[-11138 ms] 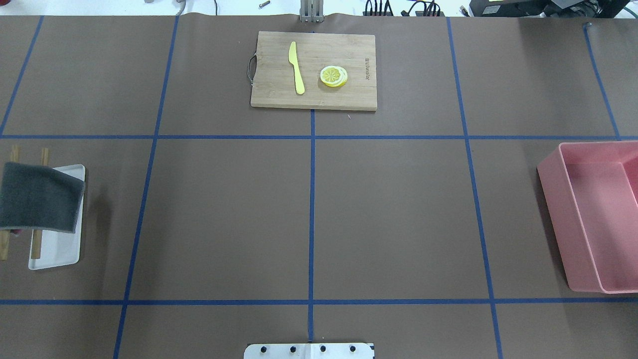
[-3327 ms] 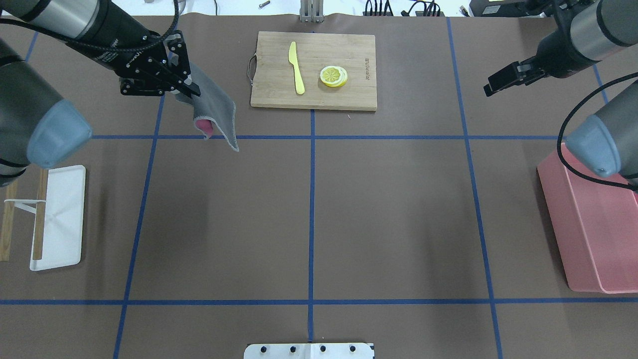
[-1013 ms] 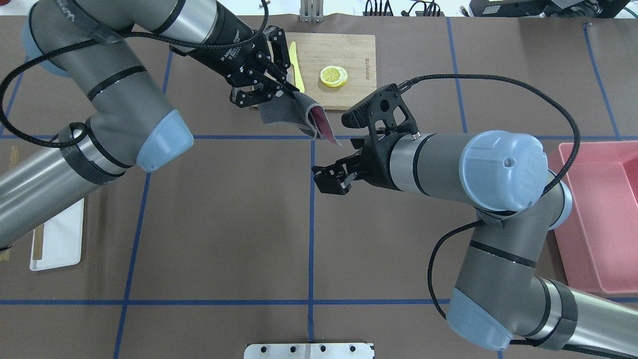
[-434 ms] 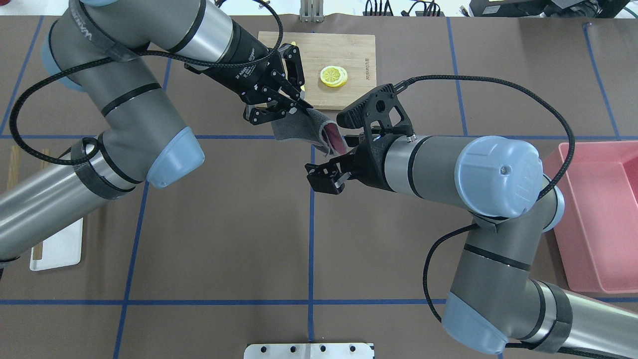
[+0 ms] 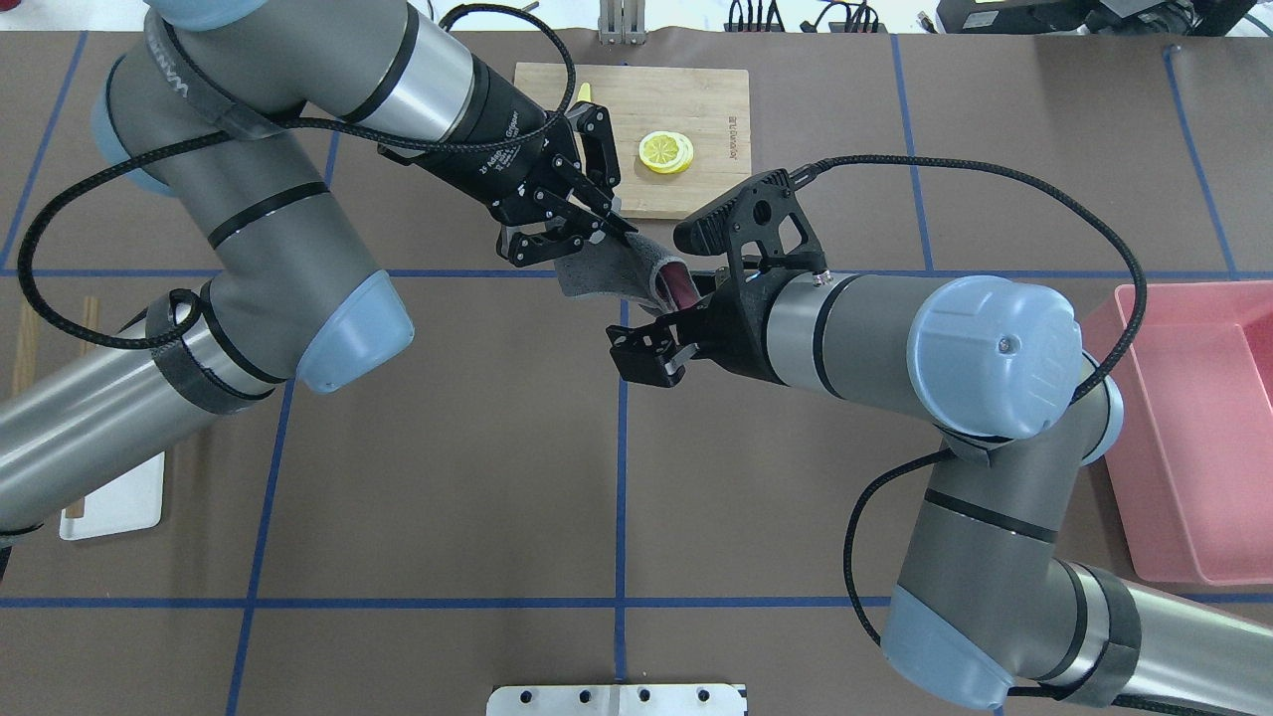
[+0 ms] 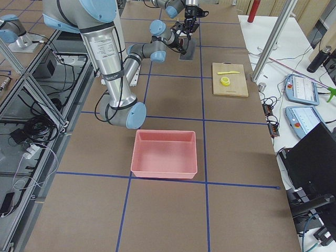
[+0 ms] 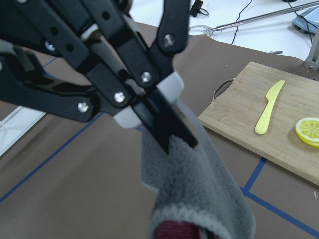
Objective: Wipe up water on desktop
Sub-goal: 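Grasp the hanging grey cloth with the right gripper beside the left gripper, then open and retract the left gripper while the right gripper carries the cloth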
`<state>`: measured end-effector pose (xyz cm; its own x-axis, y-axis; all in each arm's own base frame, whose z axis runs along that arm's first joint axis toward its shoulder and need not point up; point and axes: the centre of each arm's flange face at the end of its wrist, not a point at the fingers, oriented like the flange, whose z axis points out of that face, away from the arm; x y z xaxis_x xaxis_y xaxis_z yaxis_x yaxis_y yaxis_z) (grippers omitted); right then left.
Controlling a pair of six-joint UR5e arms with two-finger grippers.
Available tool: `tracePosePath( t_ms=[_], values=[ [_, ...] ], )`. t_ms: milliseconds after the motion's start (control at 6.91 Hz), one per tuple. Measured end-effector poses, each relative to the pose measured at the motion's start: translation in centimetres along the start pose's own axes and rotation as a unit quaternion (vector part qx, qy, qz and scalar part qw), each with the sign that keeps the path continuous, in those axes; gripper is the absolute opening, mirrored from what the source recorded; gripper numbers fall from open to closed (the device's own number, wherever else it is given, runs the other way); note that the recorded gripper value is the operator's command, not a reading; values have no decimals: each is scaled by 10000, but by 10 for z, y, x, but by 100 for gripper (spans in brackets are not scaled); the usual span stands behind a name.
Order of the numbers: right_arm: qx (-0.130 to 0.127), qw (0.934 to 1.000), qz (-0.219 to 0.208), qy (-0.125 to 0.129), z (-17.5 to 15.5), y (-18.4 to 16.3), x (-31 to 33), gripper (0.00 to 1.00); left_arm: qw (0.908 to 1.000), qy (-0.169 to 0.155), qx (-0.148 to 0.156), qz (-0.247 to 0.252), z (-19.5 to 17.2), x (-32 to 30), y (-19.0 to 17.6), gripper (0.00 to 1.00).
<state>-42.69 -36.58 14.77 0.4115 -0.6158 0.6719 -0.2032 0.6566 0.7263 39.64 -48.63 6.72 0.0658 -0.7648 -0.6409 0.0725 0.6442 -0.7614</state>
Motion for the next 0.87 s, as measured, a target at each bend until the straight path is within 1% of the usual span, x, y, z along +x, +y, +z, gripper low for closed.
tracePosePath(
  t_ms=[145,289,434,723,868],
  values=[
    [1,9996,268,-25,-2,1,-1,0,10000,9,-27,18,0,-2,2,0],
    [12,9990,440,-57,-6,1,-3,0,10000,11,-34,25,-1,-3,2,0],
    [30,9986,512,-89,-9,0,-4,0,10000,12,-38,29,-1,-4,2,0],
    [45,9982,580,-124,-13,-1,-6,0,9999,30,-54,92,-1,-4,2,59],
    [49,9981,607,-131,-15,-1,-5,0,9999,35,-49,129,-1,-5,1,82]
  ],
)
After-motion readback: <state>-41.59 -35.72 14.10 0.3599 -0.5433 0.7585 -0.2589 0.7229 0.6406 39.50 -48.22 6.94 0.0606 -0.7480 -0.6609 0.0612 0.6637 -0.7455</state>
